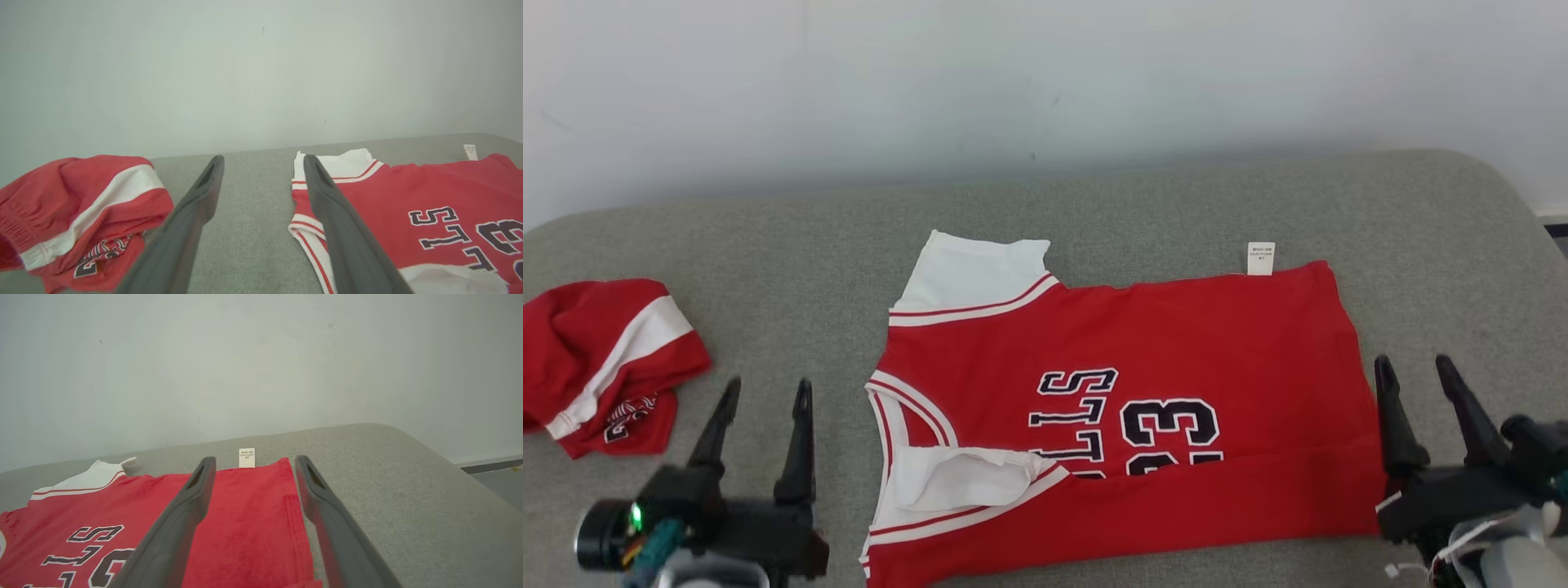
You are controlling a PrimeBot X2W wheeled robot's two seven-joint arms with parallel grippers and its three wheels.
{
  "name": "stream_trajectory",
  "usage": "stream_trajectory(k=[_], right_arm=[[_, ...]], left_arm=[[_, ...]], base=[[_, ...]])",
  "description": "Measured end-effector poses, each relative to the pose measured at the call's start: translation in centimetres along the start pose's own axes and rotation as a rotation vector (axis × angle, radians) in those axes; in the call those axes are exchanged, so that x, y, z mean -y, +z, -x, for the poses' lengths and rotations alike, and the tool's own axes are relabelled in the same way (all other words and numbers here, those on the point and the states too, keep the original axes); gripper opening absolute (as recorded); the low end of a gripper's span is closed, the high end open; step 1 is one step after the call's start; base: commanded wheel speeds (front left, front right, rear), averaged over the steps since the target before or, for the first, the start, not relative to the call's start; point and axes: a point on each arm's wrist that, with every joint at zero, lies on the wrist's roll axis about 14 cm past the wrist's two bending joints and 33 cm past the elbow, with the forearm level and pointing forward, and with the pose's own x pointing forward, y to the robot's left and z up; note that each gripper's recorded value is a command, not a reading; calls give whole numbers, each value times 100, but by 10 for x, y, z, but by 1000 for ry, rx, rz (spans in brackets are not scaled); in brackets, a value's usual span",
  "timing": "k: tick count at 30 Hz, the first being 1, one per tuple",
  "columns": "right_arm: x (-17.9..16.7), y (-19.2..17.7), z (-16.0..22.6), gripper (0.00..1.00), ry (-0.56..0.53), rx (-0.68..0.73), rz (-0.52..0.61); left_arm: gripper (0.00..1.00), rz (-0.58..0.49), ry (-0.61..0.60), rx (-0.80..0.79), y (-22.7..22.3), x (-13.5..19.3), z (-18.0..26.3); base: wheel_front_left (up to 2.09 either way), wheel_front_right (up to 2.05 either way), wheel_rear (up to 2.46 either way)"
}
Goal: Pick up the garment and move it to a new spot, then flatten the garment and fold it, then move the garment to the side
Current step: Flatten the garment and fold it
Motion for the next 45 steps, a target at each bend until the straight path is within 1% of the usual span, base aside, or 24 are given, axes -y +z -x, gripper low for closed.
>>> stream_trajectory(k=[4,6,7,10,13,15,17,21,25,29,31,33,38,41,43,45], right_arm=[[5,8,-33,100,16,-13,26],[9,6,-49,100,12,-45,13],[17,4,-66,100,8,-77,24],[31,-4,-89,100,-9,-142,55],[38,-19,-110,100,-16,-216,81],[41,-27,-124,100,-17,-249,92],[43,-33,-138,100,-17,-270,104],[47,-56,-156,100,-20,-348,125],[46,-75,-169,100,-16,-400,131],[51,-98,-168,100,-22,-477,150],[52,-101,-169,100,-23,-486,153],[52,-103,-172,100,-20,-493,158],[49,-106,-176,100,-8,-505,171],[46,-105,-179,100,0,-499,175],[47,-107,-179,100,-1,-509,180],[48,-109,-179,100,-2,-519,186]], left_arm=[[100,-33,-68,28,17,8,-48],[100,-55,-106,41,26,13,-74],[100,-59,-144,36,29,21,-98],[100,-75,-194,5,28,30,-132],[100,-101,-235,-44,18,37,-162],[100,-100,-257,-75,10,41,-180],[100,-115,-280,-122,-3,45,-195],[100,-134,-307,-236,-39,46,-219],[100,-154,-336,-341,-74,51,-233],[100,-145,-352,-461,-110,56,-236],[100,-139,-363,-499,-123,60,-236],[100,-142,-374,-524,-130,64,-237],[100,-155,-364,-584,-143,58,-239],[100,-155,-364,-588,-144,59,-242],[100,-147,-363,-603,-147,60,-243],[100,-111,-359,-619,-150,63,-243]], base=[[0,0,0],[0,0,0],[0,0,0],[0,0,0],[0,0,0],[0,0,0],[0,0,0],[0,0,0],[0,0,0],[0,0,0],[0,0,0],[0,0,0],[0,0,0],[0,0,0],[0,0,0],[0,0,0]])
